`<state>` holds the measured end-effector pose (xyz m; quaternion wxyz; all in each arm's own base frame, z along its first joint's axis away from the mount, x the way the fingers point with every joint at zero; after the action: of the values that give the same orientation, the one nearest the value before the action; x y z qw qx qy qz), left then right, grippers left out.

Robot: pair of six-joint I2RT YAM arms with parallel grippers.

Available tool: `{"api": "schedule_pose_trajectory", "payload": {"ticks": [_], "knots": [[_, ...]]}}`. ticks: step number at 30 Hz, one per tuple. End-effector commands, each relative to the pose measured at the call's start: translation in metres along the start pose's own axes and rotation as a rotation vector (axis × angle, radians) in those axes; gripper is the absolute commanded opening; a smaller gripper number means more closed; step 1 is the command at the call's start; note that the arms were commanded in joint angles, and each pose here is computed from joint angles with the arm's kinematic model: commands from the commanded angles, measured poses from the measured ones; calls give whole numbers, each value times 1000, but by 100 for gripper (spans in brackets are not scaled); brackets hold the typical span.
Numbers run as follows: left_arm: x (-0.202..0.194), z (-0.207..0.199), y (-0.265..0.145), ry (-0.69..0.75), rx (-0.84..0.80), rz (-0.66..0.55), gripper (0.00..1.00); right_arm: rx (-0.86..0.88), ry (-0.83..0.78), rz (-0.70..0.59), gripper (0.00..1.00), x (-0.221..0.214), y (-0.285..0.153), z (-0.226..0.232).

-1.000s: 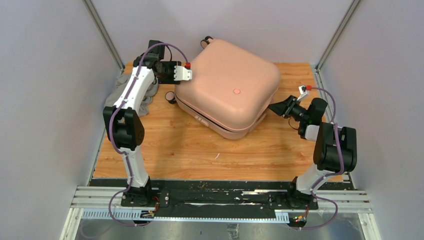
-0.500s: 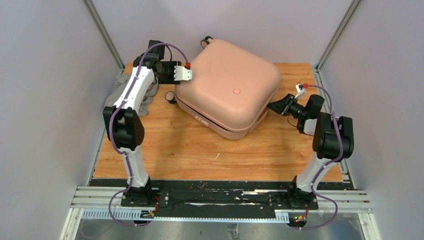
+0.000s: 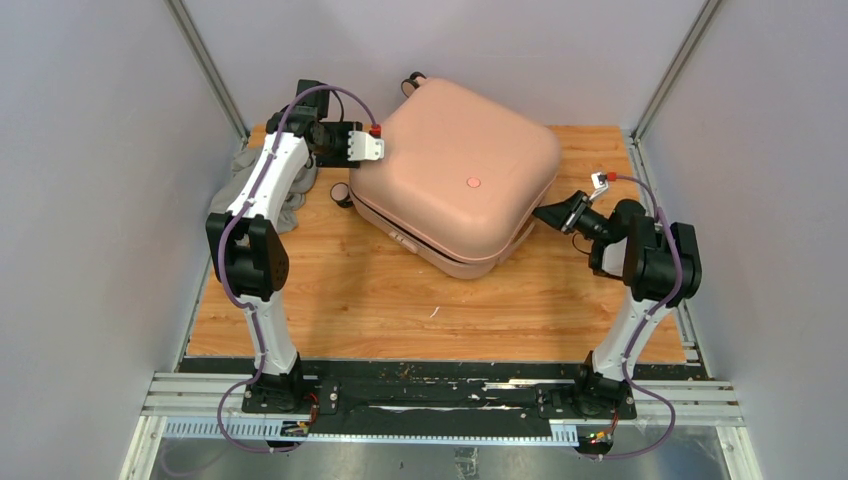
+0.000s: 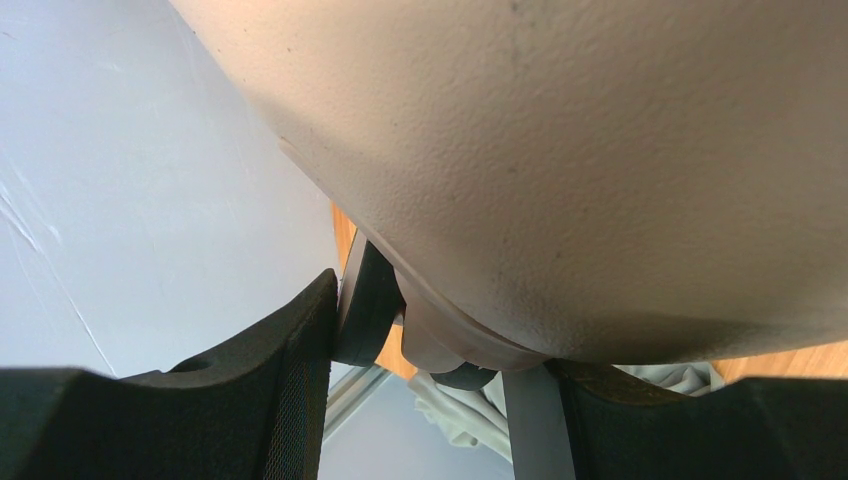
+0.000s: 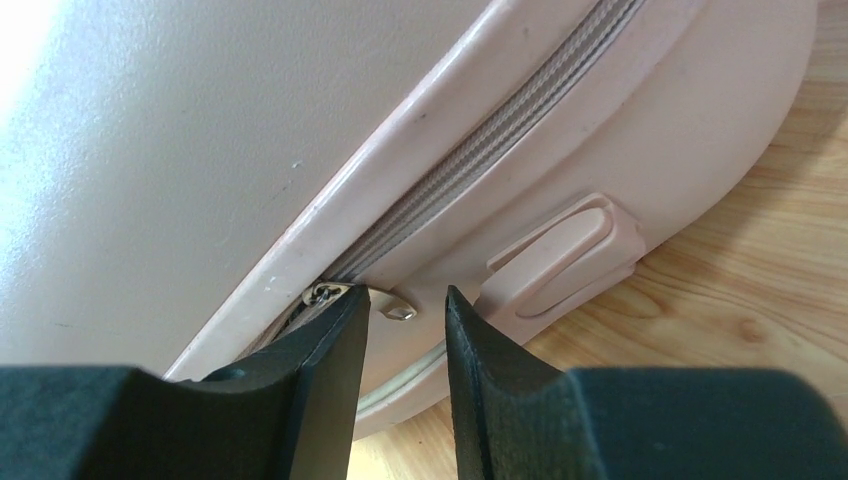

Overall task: Pack the luggage
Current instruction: Zip the luggage at the center of the board.

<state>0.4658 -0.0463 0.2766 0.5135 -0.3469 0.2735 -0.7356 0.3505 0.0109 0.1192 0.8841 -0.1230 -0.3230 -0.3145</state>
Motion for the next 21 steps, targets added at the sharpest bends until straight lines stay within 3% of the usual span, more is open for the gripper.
{"api": "schedule_pose_trajectory", "payload": {"ticks": [1, 10, 21], "knots": [[22, 29, -33, -88, 173, -72, 0, 76, -13, -1, 38, -12, 6, 13], [5, 41, -30, -182, 215, -12, 0, 83, -24, -20, 43, -6, 6, 17], [9, 32, -25, -177, 175, -58, 0, 112, -24, 10, 42, -7, 11, 16]]}}
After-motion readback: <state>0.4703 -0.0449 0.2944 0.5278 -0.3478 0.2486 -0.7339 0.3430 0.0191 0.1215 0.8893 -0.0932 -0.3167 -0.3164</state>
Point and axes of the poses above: each gripper's point midway between its finger pads, its own y axis out along the fingers, its own z axis along the line the jaws close on, x = y × z, the point moved 9 cm from there along -y, back along the fingers, and after that the axes turned 1 degree about y, right-handed, at the moved point
